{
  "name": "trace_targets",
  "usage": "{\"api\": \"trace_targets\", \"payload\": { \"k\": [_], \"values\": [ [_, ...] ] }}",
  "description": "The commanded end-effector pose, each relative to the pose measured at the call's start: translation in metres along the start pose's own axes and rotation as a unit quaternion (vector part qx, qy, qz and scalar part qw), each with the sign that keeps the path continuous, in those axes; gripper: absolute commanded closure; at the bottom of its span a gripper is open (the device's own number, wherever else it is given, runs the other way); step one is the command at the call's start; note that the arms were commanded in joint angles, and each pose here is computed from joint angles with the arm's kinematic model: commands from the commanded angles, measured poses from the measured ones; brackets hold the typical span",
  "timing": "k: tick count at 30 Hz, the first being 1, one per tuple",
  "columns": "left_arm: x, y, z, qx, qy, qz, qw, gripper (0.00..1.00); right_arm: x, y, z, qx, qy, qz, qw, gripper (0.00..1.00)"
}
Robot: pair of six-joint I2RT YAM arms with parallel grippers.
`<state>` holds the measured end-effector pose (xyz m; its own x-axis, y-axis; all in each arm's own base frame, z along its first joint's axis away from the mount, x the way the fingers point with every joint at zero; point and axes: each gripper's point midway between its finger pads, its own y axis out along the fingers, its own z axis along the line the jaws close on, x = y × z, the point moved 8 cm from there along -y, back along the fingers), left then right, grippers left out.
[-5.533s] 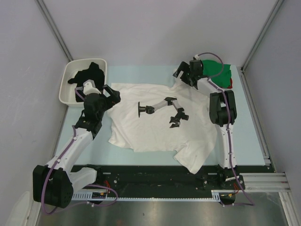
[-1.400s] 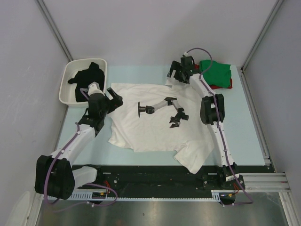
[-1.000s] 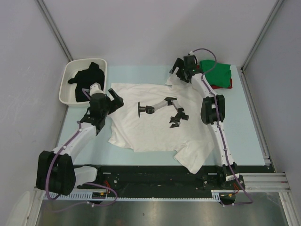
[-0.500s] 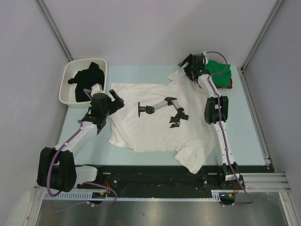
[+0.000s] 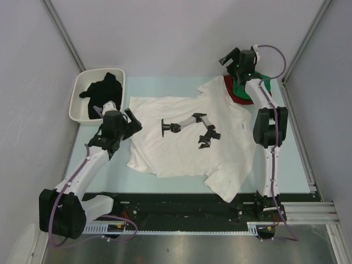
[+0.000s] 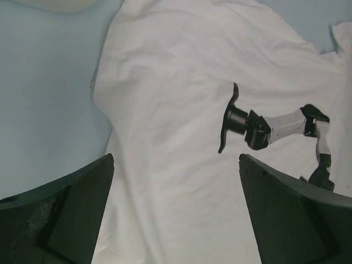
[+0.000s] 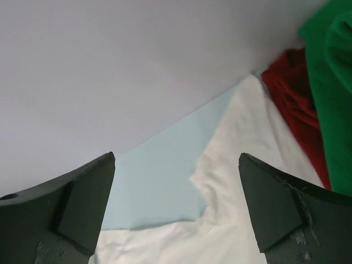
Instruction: Fold and stack the t-shirts
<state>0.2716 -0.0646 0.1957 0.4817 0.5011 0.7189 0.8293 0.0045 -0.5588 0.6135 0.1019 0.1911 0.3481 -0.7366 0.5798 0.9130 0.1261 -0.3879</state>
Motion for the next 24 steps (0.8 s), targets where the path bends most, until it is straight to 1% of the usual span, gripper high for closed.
{"api": "trace_targets", "payload": {
  "k": [1,2,3,4,5,7,8,10,11,12,14,15,16,17,18,20,24],
  "values": [
    [-0.018,-0.017,0.011,0.030,0.001,0.055,0.998,0.00,0.049,-0.120,0.102,0.092,-0.069,-0.053,0.992,0.00],
    [-0.022,-0.020,0.013,0.034,0.003,0.060,0.998,0.00,0.057,-0.159,0.123,0.110,-0.082,-0.073,0.988,0.00],
    [-0.030,-0.023,0.021,0.055,0.006,0.070,0.996,0.00,0.049,-0.170,0.119,0.089,-0.093,-0.080,0.988,0.00],
    [-0.035,-0.024,0.025,0.065,0.006,0.074,0.995,0.00,0.020,-0.174,0.108,0.067,-0.107,-0.055,0.990,0.00],
    [-0.039,-0.026,0.028,0.071,-0.003,0.079,0.994,0.00,0.022,-0.206,0.118,0.074,-0.117,-0.070,0.988,0.01],
    [-0.055,-0.031,0.036,0.068,-0.023,0.091,0.993,0.00,-0.008,-0.221,0.100,0.053,-0.133,-0.026,0.989,0.00],
    [-0.060,-0.033,0.037,0.060,-0.047,0.091,0.993,0.00,-0.018,-0.244,0.110,0.078,-0.155,-0.014,0.985,0.00],
    [-0.077,-0.038,0.045,0.043,-0.073,0.091,0.992,0.00,-0.038,-0.265,0.105,0.073,-0.187,0.005,0.980,0.00],
    [-0.082,-0.039,0.048,0.045,-0.097,0.091,0.990,0.00,-0.060,-0.271,0.094,0.057,-0.205,0.018,0.977,0.00],
    [-0.093,-0.039,0.056,0.050,-0.101,0.098,0.989,0.00,-0.062,-0.292,0.098,0.073,-0.219,0.011,0.973,0.00],
    [-0.099,-0.041,0.059,0.049,-0.114,0.098,0.987,0.02,-0.083,-0.308,0.089,0.056,-0.240,0.021,0.969,0.00],
    [-0.104,-0.040,0.063,0.054,-0.114,0.105,0.986,0.05,-0.084,-0.321,0.088,0.058,-0.247,0.020,0.967,0.00],
    [-0.109,-0.039,0.065,0.063,-0.113,0.115,0.985,0.11,-0.089,-0.329,0.086,0.062,-0.252,0.021,0.965,0.00],
    [-0.111,-0.038,0.067,0.069,-0.113,0.122,0.984,0.13,-0.095,-0.334,0.084,0.064,-0.255,0.025,0.965,0.00],
    [-0.115,-0.037,0.070,0.081,-0.112,0.128,0.982,0.14,-0.106,-0.338,0.078,0.064,-0.261,0.038,0.963,0.00],
    [-0.120,-0.033,0.074,0.097,-0.110,0.138,0.979,0.14,-0.110,-0.352,0.077,0.076,-0.258,0.038,0.962,0.00],
    [-0.126,-0.029,0.081,0.117,-0.114,0.137,0.977,0.16,-0.124,-0.362,0.072,0.080,-0.270,0.050,0.958,0.00]
  ]
}}
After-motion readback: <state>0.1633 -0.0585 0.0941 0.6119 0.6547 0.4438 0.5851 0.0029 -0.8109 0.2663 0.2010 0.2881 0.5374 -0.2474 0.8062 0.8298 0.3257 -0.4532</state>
